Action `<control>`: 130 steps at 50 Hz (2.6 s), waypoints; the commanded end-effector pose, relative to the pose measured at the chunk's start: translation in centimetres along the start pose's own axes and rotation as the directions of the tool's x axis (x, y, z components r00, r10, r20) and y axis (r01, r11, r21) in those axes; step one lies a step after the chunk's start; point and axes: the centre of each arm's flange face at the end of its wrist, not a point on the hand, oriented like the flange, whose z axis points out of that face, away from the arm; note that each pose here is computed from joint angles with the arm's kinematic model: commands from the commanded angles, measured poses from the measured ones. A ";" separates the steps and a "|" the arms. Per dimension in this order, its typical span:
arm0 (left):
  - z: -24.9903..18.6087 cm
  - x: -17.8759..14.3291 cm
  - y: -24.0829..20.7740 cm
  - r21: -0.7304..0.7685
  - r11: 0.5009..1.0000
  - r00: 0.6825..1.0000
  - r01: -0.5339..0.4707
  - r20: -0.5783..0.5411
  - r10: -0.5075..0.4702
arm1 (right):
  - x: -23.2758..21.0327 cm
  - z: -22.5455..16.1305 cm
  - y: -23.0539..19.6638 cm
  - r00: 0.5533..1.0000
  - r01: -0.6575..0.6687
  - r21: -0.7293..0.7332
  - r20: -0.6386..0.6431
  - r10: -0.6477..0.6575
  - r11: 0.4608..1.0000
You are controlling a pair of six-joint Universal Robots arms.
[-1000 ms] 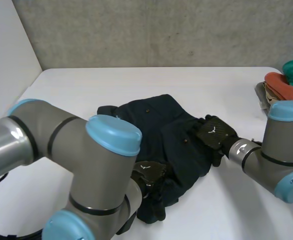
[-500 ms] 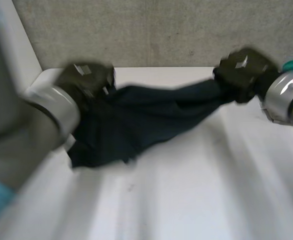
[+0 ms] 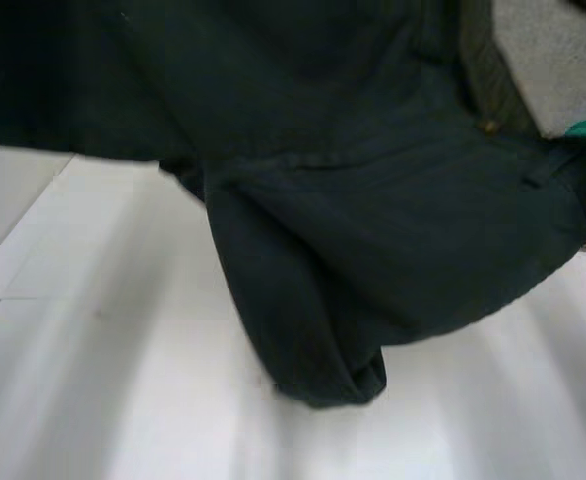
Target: Fold the laundry.
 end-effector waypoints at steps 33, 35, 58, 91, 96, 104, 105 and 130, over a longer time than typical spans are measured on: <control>3.8 4.0 24.2 -0.439 0.888 0.991 -0.135 -0.065 0.118 | -8.7 -3.9 15.9 0.972 0.159 -0.431 0.225 -0.065 0.888; 0.1 5.0 24.2 -0.533 0.832 0.985 -0.157 -0.151 0.089 | -8.9 -5.7 15.9 0.952 0.185 -0.464 0.304 -0.041 0.866; -12.5 11.4 33.6 -0.761 0.613 0.964 -0.212 -0.268 0.001 | -15.2 -12.0 27.7 0.889 0.272 -0.469 0.456 -0.034 0.840; -10.3 6.8 33.2 -0.638 0.649 0.908 -0.414 -0.340 0.244 | -13.6 -11.0 24.4 0.892 0.375 -0.466 0.416 -0.176 0.801; -12.0 6.4 31.0 -0.652 0.621 0.885 -0.436 -0.435 0.165 | -11.6 -13.8 21.1 0.849 0.416 -0.563 0.522 -0.083 0.714; -15.9 6.7 27.4 -0.646 0.529 0.776 -0.550 -0.629 0.039 | -9.4 -19.3 16.2 0.710 0.558 -0.649 0.696 0.108 0.516; -16.4 6.6 27.2 -0.642 0.505 0.757 -0.577 -0.652 0.035 | -9.4 -19.7 15.8 0.695 0.572 -0.643 0.709 0.114 0.510; 3.5 10.2 29.5 -0.173 0.843 0.844 -0.509 -0.291 0.450 | -6.5 -9.5 20.5 0.948 0.300 -0.624 0.276 -0.156 0.722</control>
